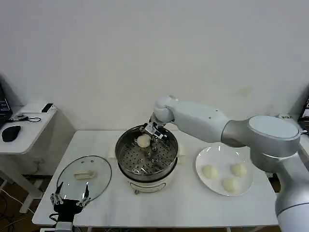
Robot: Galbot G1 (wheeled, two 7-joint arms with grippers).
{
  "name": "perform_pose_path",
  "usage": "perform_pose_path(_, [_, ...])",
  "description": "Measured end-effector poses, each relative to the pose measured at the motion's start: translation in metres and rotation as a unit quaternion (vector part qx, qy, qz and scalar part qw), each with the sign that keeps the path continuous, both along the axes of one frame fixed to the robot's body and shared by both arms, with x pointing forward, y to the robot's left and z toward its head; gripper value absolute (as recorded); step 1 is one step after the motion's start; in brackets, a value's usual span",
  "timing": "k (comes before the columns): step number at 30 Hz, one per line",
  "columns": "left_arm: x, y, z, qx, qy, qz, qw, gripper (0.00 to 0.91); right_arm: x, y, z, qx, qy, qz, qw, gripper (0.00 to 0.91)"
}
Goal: Take steamed baozi put them in steamer then cover it.
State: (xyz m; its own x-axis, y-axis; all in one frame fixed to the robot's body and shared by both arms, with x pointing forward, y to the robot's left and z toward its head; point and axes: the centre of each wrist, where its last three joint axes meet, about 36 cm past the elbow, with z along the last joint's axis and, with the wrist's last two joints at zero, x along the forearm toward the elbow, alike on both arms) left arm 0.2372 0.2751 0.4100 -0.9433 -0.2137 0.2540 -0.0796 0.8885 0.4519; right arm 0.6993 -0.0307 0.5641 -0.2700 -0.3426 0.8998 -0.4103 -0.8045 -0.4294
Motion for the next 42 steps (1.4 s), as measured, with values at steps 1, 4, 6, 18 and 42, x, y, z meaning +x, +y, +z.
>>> perform_pose_path(1, [0.0,0.0,0.0,0.0,0.0,0.0,1.0,0.907,0.001,0.0,0.0,-0.001,-0.002,0.003,1.0,0.625])
perform_pose_path(4, [0.0,0.0,0.0,0.0,-0.001,0.0,1.0,0.907,0.002,0.001,0.001,-0.001,-0.006,0.013,1.0,0.756])
perform_pose_path(6, [0.0,-0.001,0.001,-0.001,-0.001,0.0,1.0,0.907,0.002,0.001,0.004,0.001,-0.009,0.018,1.0,0.907])
perform_pose_path(18, [-0.001,-0.004,0.002,-0.003,-0.002,-0.003,1.0,0.907,-0.006,-0.007,0.037,0.01,-0.016,0.023,1.0,0.907])
perform_pose_path(42, [0.013,-0.001,0.003,0.0,-0.004,-0.028,1.0,0.907,-0.069,-0.187,0.092,0.045,-0.003,-0.238,0.97,0.907])
